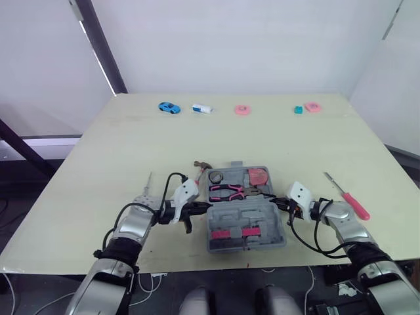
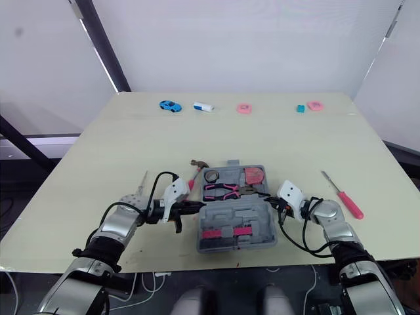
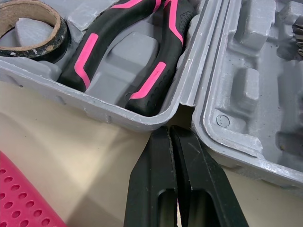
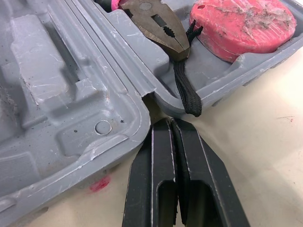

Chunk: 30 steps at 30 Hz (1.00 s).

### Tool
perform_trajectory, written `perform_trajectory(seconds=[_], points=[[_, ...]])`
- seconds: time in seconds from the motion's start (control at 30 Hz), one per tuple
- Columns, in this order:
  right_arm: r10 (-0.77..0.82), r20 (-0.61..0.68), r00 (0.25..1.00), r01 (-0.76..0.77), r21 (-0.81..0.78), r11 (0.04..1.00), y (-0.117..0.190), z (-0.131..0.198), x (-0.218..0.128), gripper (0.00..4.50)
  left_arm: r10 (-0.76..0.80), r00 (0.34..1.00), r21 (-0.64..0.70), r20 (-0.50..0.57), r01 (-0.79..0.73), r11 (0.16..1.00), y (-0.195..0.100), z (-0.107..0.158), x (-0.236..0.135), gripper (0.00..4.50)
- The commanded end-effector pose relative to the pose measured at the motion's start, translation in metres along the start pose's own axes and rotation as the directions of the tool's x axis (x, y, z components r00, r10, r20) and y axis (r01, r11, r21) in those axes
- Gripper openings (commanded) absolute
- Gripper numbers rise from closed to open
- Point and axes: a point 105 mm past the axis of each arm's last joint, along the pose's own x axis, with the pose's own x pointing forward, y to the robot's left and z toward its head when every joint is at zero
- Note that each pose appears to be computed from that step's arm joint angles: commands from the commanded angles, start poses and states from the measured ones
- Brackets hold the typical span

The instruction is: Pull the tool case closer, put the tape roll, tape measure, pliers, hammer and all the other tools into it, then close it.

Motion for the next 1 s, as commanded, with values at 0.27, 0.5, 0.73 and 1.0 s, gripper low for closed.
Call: perform_trajectory(seconds=[0.27, 0.5, 0.73, 1.0], points=[[0.111, 0.031, 0.993, -0.111, -0.014, 0.994, 0.017, 0.016, 0.008, 0.09, -0.049, 0.999, 0.035, 0.022, 0.048, 0.998, -0.009, 0.009, 0.007, 0.12], [0.124, 0.022, 0.992, -0.124, -0.003, 0.992, 0.021, 0.015, 0.008, 0.09, -0.049, 0.999, 0.036, 0.022, 0.048, 0.998, -0.009, 0.009, 0.007, 0.12], [0.124, 0.021, 0.992, -0.124, 0.000, 0.992, 0.021, 0.015, 0.009, 0.09, -0.047, 0.999, 0.034, 0.022, 0.047, 0.998, -0.009, 0.008, 0.007, 0.12], [0.127, 0.026, 0.992, -0.127, -0.004, 0.992, 0.023, 0.017, 0.011, 0.09, -0.039, 0.999, 0.033, 0.022, 0.038, 0.999, -0.008, 0.008, 0.006, 0.12]])
